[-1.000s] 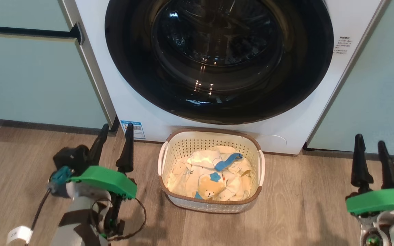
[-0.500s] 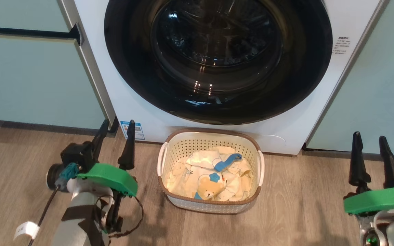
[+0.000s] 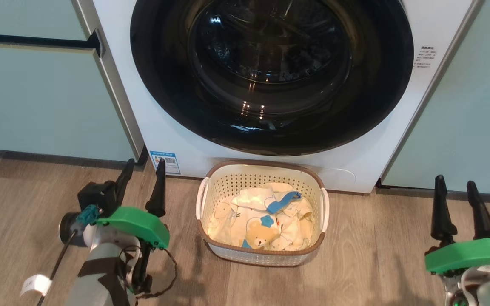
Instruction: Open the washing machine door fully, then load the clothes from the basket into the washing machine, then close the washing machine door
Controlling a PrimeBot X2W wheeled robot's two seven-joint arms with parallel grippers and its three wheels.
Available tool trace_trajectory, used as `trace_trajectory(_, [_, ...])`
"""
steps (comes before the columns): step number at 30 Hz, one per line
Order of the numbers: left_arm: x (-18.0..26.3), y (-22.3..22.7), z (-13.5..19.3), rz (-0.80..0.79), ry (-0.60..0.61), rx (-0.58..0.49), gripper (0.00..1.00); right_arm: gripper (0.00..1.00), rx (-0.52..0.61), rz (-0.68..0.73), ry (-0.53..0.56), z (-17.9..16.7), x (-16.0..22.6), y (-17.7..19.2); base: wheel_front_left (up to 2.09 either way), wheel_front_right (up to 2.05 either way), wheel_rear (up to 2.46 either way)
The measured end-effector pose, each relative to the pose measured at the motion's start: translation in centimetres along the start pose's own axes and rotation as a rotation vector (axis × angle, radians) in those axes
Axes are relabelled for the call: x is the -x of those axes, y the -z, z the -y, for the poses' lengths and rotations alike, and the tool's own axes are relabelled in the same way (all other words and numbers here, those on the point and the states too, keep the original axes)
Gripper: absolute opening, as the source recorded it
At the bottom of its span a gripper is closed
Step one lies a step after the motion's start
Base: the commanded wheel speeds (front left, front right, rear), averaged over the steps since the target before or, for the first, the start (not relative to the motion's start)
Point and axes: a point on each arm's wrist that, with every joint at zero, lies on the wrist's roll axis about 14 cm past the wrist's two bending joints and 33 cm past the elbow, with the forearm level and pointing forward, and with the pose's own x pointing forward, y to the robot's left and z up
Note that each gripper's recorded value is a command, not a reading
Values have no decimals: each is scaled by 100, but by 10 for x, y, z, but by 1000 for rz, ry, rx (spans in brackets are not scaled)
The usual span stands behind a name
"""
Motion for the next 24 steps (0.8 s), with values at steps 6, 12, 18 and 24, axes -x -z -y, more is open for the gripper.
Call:
trace_trajectory(6, [1, 4, -3, -14, -19, -1, 100, 100, 16, -32, 2, 1, 2, 9, 0, 0, 0])
trace_trajectory(12, [1, 5, -3, -15, -19, 6, 100, 100, 24, -43, 4, 2, 3, 13, 0, 0, 0])
trace_trajectory(18, [1, 6, -2, -20, -19, 8, 100, 100, 24, -48, 6, 3, 4, 14, 0, 0, 0])
trace_trajectory(24, [2, 7, -3, -21, -21, 16, 100, 100, 34, -48, 4, 3, 5, 14, 0, 0, 0])
